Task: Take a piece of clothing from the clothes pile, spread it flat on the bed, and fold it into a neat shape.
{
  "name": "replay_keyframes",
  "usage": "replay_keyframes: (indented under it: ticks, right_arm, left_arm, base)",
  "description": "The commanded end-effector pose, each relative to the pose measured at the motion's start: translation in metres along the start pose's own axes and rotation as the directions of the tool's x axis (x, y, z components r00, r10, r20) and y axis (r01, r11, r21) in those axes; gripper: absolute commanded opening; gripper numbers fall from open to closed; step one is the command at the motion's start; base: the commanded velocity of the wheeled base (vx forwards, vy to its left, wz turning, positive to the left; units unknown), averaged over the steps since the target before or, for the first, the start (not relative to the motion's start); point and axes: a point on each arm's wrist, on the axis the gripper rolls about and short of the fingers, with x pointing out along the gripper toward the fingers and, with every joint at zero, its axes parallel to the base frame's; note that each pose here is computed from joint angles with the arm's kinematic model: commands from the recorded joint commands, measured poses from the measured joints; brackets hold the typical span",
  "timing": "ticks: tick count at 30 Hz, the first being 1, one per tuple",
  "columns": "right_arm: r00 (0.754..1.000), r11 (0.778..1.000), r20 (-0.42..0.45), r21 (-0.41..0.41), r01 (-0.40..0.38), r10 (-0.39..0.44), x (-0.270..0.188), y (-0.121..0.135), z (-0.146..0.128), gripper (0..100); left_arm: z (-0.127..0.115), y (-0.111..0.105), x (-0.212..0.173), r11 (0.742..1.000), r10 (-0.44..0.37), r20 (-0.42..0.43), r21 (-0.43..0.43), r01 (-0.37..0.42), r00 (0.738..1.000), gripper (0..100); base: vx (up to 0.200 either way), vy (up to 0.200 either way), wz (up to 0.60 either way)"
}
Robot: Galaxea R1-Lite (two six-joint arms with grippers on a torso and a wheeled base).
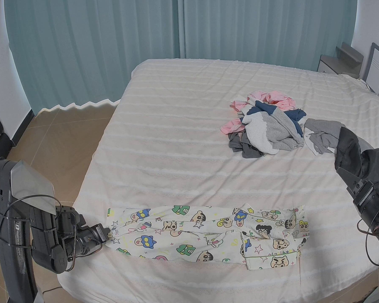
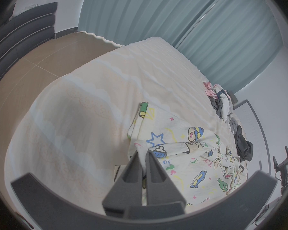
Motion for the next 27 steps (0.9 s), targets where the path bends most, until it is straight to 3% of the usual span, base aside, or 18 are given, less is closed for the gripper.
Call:
replay_keyframes:
  ticks: [1,8,9,16,22,27]
  right_arm:
    - [1.000,1.000,-0.013,0.001,0.011,-0.011,-0.003,-0.003,-0.003,100]
    - [1.000,1.000,-0.010,0.005,0.007,-0.007,-0.007,-0.001,-0.002,100]
    - [1.000,1.000,-0.016,0.005,0.012,-0.012,-0.009,-0.002,-0.002,100]
    - [1.000,1.000,-0.024,0.005,0.008,-0.008,-0.024,0.000,-0.001,100]
    - [1.000,1.000,-0.029,0.007,0.011,-0.010,-0.029,-0.001,-0.001,100]
    - [1.000,1.000,-0.027,0.008,0.009,-0.009,-0.031,0.000,0.000,100]
  left_arm:
    - [0.001,0.000,0.000,1.000,-0.007,0.011,0.001,0.007,1.000,0]
    - [-0.001,0.003,-0.005,1.000,0.009,0.001,-0.009,-0.009,1.000,0]
    - [0.001,0.004,-0.005,1.000,0.011,0.006,-0.011,-0.010,1.000,100]
    - [0.006,0.005,-0.006,1.000,0.010,0.029,-0.023,-0.010,1.000,100]
    - [0.026,0.003,-0.013,0.999,-0.008,0.114,-0.036,0.013,0.993,100]
    - [0.038,0.001,-0.025,0.994,-0.108,0.113,-0.024,0.111,0.988,100]
  base:
    - [0.000,0.000,0.00]
    - [0.000,0.000,0.00]
    - [0.000,0.000,0.00]
    - [0.000,0.000,0.00]
    - [0.000,0.000,0.00]
    - [0.000,0.000,0.00]
